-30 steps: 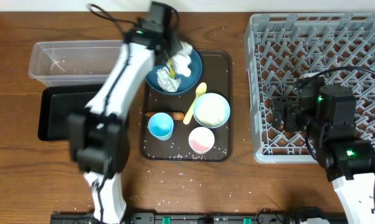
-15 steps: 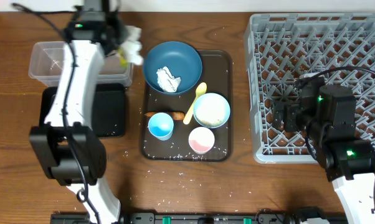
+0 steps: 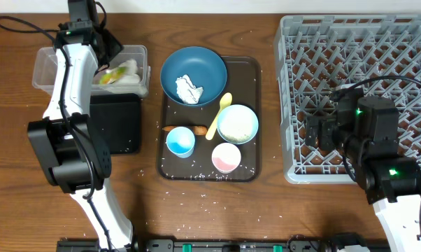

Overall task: Sort waste into correct bins and load items into the dishwasher rack
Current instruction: 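Carry the wrapper left and drop it into the clear plastic bin, then reach the left gripper back and grasp the white tissue on the plate, then carry the tissue left and release it into the clear bin, then grasp the pink cup on the tray with the left gripper and lift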

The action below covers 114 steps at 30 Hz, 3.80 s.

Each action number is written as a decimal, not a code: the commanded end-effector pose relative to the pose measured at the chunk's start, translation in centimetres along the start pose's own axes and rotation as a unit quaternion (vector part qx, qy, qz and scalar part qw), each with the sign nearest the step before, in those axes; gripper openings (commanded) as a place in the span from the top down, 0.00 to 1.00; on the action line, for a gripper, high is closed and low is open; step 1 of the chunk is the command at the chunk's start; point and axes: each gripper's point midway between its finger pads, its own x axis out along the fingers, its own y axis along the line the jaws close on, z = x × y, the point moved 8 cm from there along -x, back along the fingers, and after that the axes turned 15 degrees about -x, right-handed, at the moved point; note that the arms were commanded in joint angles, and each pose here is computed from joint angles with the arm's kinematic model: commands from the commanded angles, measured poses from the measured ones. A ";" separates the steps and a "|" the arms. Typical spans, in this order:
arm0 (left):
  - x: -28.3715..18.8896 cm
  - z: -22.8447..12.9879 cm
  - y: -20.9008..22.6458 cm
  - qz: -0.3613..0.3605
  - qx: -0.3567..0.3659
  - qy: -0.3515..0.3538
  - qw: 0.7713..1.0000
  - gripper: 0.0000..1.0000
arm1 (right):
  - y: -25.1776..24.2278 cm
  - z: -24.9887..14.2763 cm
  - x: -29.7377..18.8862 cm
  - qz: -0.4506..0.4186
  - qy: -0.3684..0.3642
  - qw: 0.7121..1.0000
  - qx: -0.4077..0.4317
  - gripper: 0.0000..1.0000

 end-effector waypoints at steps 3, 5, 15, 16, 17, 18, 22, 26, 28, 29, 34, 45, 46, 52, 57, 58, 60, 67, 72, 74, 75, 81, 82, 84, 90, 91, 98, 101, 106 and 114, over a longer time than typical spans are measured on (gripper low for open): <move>-4.8 0.9 -1.8 -0.057 0.016 -0.025 0.998 0.19 | -0.2 0.6 -0.5 -0.002 -0.013 1.000 -0.005 0.01; -6.8 -0.3 -3.0 -0.088 0.037 -0.010 0.995 0.19 | -0.2 0.7 -0.5 -0.002 -0.014 1.000 -0.005 0.01; -7.7 -15.3 -8.2 -0.070 0.125 0.078 0.987 0.20 | -0.2 0.5 0.1 0.001 -0.001 1.000 -0.004 0.01; -7.4 -16.4 -8.4 -0.062 0.128 0.073 0.987 0.20 | -0.2 0.5 0.1 0.002 0.000 1.000 -0.004 0.01; -7.1 -17.5 -8.6 -0.052 0.131 0.066 0.988 0.20 | -0.2 0.4 0.2 0.002 0.001 1.000 -0.004 0.01; -6.8 -18.4 -8.7 -0.044 0.134 0.060 0.988 0.20 | -0.2 0.4 0.3 0.004 0.003 1.000 -0.003 0.01; -4.2 -21.2 -8.5 -0.004 0.138 0.047 0.989 0.20 | 0.0 0.4 0.5 0.015 0.006 1.000 -0.003 0.01; -1.3 -22.4 -7.8 0.025 0.135 0.057 0.989 0.20 | 0.1 0.1 0.8 0.019 0.017 1.000 -0.002 0.01; 0.1 -22.8 -7.8 0.028 0.150 0.059 0.986 0.19 | 0.1 -0.1 0.9 0.020 0.024 0.999 -0.002 0.01; 0.8 -23.1 -7.8 0.028 0.164 0.061 0.984 0.19 | 0.1 -0.2 1.0 0.021 0.028 0.999 -0.001 0.01; 2.8 -24.4 -7.3 0.032 0.194 0.090 0.976 0.24 | 0.2 -0.4 1.5 0.025 0.041 0.999 0.000 0.01; 3.4 -25.3 -5.7 0.071 0.207 0.117 0.969 0.91 | 0.2 -0.6 1.8 0.027 0.050 0.998 0.000 0.01; 3.4 -25.4 -5.5 0.076 0.209 0.119 0.968 0.94 | 0.2 -0.6 1.8 0.027 0.050 0.998 0.000 0.01; 1.3 -23.5 -6.8 0.046 0.230 0.108 0.966 0.94 | 0.2 -0.6 1.8 0.027 0.049 0.998 0.000 0.01; -4.1 -18.6 -8.3 -0.013 0.199 0.069 0.978 0.94 | 0.2 -0.6 1.8 0.026 0.049 0.998 0.000 0.01; -5.4 -17.3 -8.4 -0.025 0.190 0.060 0.980 0.94 | 0.2 -0.6 1.8 0.026 0.049 0.998 0.000 0.01; -7.4 -15.1 -8.1 -0.039 0.177 0.045 0.982 0.94 | 0.2 -0.6 1.8 0.026 0.049 0.998 0.000 0.01; -9.4 -9.6 -5.7 -0.029 0.161 0.017 0.986 0.94 | 0.1 -0.5 1.8 0.025 0.045 0.999 0.000 0.01; -8.1 -4.6 -3.7 -0.010 0.110 -0.028 0.994 0.94 | 0.2 -0.5 1.8 0.026 0.047 0.999 0.000 0.01; -7.4 -2.7 -2.6 -0.006 0.087 -0.041 0.995 0.94 | 0.2 -0.5 1.8 0.026 0.047 0.999 0.000 0.01; -7.0 -1.9 -2.0 -0.002 0.077 -0.046 0.996 0.94 | 0.2 -0.5 1.8 0.026 0.047 0.999 0.000 0.01; -4.0 -0.5 -0.1 0.023 0.067 -0.043 0.997 0.77 | 0.1 -0.4 1.8 0.025 0.041 0.999 0.000 0.01; -3.5 -0.6 -0.1 0.026 0.072 -0.039 0.996 0.70 | 0.1 -0.3 1.8 0.024 0.040 0.999 0.000 0.01; -2.8 -0.9 0.1 0.032 0.079 -0.032 0.996 0.55 | 0.1 -0.3 1.8 0.024 0.040 0.999 0.000 0.01; -3.9 -1.1 -0.5 0.003 0.104 -0.015 0.994 0.40 | 0.1 -0.3 1.8 0.024 0.040 0.999 0.000 0.01; -4.4 -1.1 -0.8 -0.013 0.116 -0.007 0.993 0.40 | 0.1 -0.3 1.8 0.024 0.040 0.999 0.000 0.01; -9.6 -4.6 -1.6 -0.098 0.181 0.107 0.973 0.38 | 0.1 -0.3 1.8 0.024 0.039 0.999 0.000 0.01; -11.4 -7.3 -1.3 -0.093 0.216 0.159 0.959 0.38 | 0.1 -0.3 1.8 0.024 0.038 0.999 0.000 0.01; -12.9 -12.7 -2.7 -0.097 0.313 0.203 0.923 0.38 | 0.1 -0.1 1.9 0.025 0.033 0.999 -0.001 0.01; -12.1 -20.6 -7.0 -0.136 0.403 0.196 0.883 0.38 | 0.6 0.1 1.8 0.050 0.026 0.998 0.000 0.01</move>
